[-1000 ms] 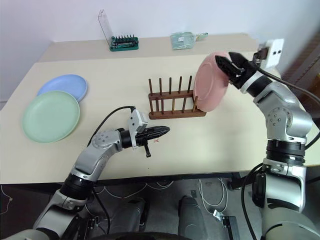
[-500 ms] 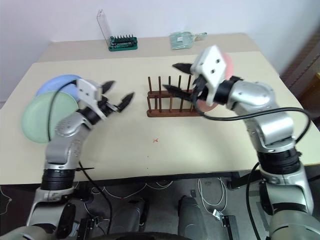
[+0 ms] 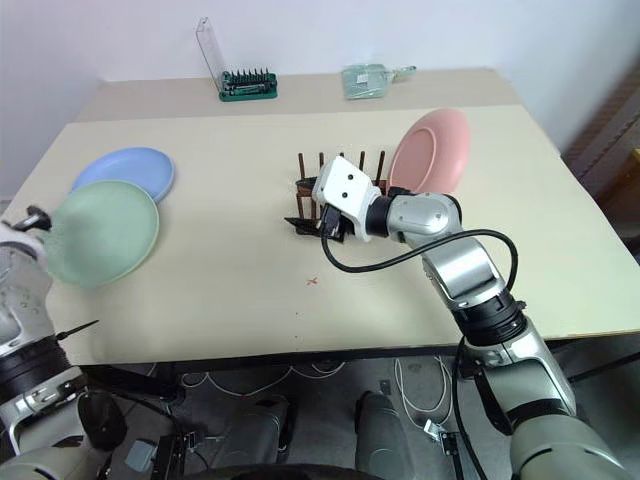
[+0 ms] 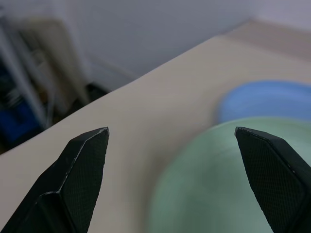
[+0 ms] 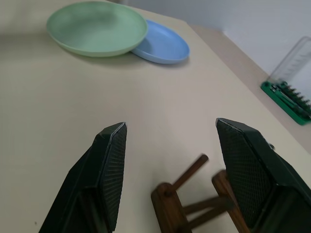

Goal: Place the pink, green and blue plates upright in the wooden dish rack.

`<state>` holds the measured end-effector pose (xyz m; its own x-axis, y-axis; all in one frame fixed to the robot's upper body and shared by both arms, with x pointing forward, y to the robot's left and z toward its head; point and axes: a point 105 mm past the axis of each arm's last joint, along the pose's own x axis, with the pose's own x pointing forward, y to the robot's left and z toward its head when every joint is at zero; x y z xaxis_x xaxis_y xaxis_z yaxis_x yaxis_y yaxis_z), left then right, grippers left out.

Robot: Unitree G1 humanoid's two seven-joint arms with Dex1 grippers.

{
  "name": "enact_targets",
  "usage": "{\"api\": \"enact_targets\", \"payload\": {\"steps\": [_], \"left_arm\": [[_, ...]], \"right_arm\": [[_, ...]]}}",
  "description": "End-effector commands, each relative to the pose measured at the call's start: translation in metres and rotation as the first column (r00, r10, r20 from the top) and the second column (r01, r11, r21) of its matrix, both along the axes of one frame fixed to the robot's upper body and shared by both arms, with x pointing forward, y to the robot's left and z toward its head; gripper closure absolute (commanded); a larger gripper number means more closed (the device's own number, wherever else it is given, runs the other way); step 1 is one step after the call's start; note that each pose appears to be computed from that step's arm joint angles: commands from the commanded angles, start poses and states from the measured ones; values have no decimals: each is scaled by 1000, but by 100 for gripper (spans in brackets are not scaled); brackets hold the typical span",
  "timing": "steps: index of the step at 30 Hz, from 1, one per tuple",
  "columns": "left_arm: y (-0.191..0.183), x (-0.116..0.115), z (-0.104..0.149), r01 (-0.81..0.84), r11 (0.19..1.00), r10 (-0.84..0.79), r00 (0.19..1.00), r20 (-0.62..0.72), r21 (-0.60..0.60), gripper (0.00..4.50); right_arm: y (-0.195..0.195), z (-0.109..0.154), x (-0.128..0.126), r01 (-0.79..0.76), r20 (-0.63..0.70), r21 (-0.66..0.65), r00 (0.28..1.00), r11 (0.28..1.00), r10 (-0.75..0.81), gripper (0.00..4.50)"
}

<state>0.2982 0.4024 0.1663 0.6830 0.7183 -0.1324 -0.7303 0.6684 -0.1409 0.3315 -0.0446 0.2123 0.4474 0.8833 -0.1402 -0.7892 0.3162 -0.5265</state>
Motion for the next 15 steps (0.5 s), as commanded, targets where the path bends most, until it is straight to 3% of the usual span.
{"api": "enact_targets", "payload": {"steps": [1, 5, 8, 11, 15], "left_arm": [[-5, -9, -15, 4, 992, -4, 1000, 0, -124, 24], [-20, -11, -51, 36, 943, -41, 999, -5, -330, 24], [-24, -13, -67, 24, 908, -28, 1000, -3, -417, 24], [-22, -14, -73, 5, 890, 5, 1000, 20, -456, 114], [-21, -13, -72, 9, 892, 3, 1000, 26, -452, 323]], "right_arm": [[4, 13, -1, -23, 55, 18, 998, 1000, 22, 153], [3, 10, -1, -19, 55, 17, 998, 1000, 18, 153], [0, 7, -1, -5, 53, 16, 999, 1000, 4, 153], [-3, 5, -1, 9, 53, 12, 999, 1000, -10, 153], [-5, 3, -1, 21, 52, 11, 998, 1000, -21, 153]]}}
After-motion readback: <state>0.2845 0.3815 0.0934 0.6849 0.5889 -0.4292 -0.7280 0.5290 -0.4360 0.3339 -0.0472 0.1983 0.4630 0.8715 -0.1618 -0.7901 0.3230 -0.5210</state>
